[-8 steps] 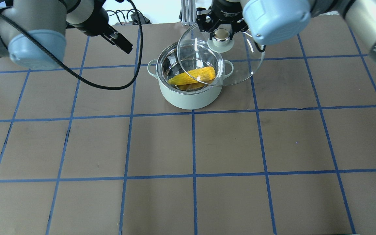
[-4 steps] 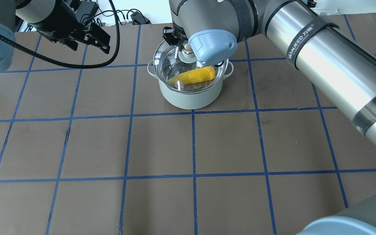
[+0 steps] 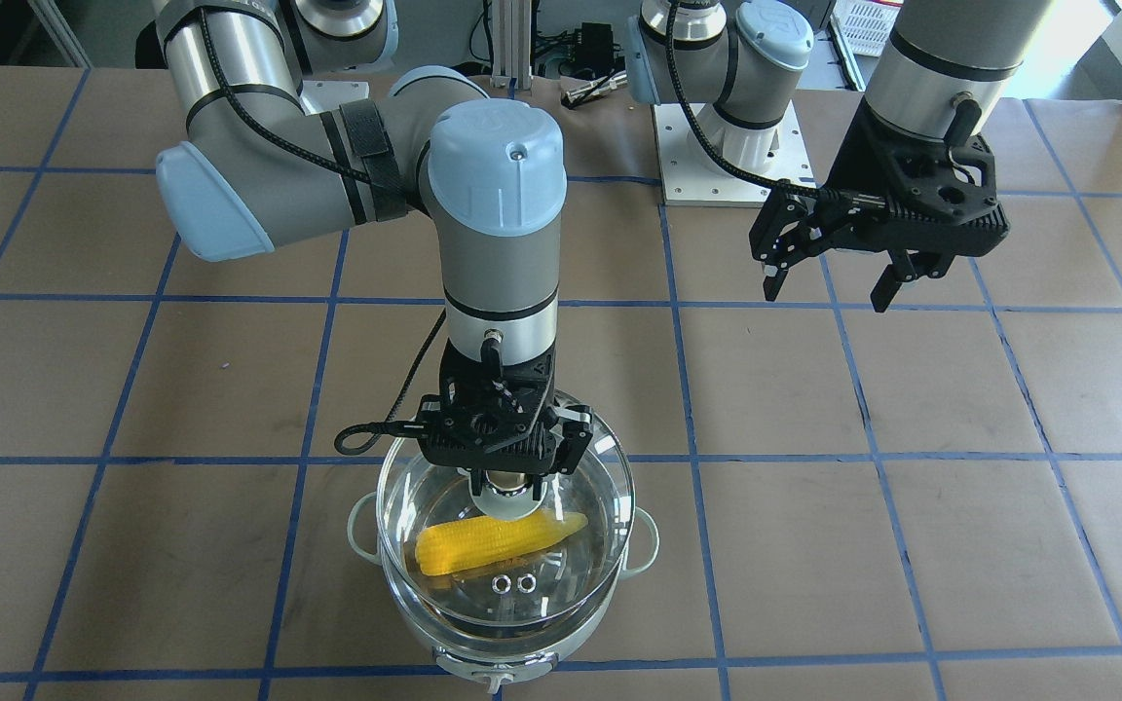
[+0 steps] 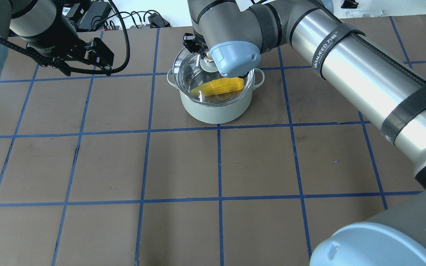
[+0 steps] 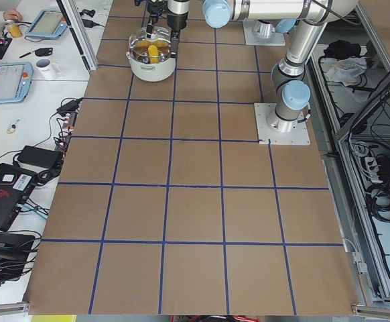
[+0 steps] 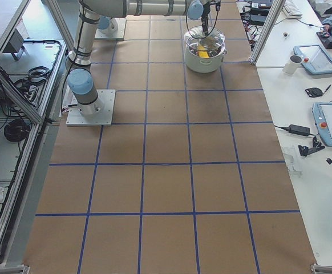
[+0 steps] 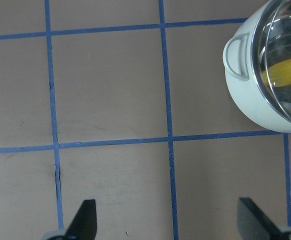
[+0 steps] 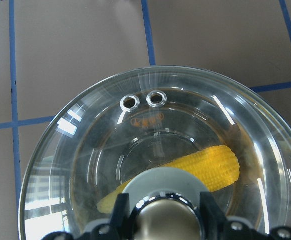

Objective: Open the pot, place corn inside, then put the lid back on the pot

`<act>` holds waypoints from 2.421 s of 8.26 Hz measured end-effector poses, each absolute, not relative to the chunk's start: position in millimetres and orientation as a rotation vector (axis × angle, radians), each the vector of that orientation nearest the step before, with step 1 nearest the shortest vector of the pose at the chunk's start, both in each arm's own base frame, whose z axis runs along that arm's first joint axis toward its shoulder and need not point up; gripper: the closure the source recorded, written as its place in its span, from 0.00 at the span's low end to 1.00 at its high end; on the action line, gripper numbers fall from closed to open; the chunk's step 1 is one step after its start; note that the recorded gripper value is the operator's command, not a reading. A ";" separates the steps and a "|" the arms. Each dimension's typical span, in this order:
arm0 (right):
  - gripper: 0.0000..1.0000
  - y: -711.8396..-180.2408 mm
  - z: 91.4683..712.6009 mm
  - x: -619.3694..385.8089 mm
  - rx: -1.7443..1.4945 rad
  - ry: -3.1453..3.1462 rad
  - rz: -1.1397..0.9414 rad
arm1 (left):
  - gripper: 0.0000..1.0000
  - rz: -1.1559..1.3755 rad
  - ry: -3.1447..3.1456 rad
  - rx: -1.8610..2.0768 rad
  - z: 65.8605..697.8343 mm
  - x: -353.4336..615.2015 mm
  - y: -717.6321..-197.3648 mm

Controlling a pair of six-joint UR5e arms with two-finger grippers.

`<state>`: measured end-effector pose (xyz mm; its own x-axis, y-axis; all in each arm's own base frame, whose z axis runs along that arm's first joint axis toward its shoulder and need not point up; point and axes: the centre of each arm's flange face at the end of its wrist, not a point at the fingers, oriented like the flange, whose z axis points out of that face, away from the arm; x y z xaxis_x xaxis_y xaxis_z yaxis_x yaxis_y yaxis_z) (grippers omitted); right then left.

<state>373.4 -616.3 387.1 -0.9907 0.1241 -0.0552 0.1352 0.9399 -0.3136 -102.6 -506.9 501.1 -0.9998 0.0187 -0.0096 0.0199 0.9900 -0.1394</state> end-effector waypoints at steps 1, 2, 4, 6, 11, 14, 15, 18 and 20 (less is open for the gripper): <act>0.70 -619.2 383.9 371.9 0.212 3.057 -0.496 | 0.00 -0.181 3.129 -0.010 496.0 -104.0 -503.6; 0.70 -621.6 379.0 371.7 0.213 3.058 -0.488 | 0.00 -0.155 3.130 -0.031 491.7 -104.9 -500.7; 0.71 -624.9 368.7 373.0 0.223 3.058 -0.468 | 0.00 -0.129 3.129 -0.042 487.1 -105.1 -498.4; 0.71 -626.3 363.6 373.5 0.221 3.061 -0.458 | 0.00 -0.114 3.133 -0.043 483.0 -105.5 -499.4; 0.71 -630.4 357.8 369.4 0.223 3.067 -0.448 | 0.00 -0.087 3.139 -0.043 478.0 -105.9 -500.7; 0.71 -634.5 356.6 362.2 0.243 3.067 -0.446 | 0.00 -0.085 3.139 -0.044 478.5 -105.9 -500.0; 0.71 -635.7 355.8 361.6 0.254 3.062 -0.451 | 0.00 -0.081 3.139 -0.044 478.4 -105.9 -499.6; 0.71 -640.2 350.5 362.9 0.265 3.038 -0.487 | 0.00 -0.065 3.138 -0.043 477.2 -105.8 -498.7; 0.71 -640.1 349.4 362.8 0.270 3.036 -0.490 | 0.00 -0.061 3.137 -0.043 476.6 -105.7 -498.9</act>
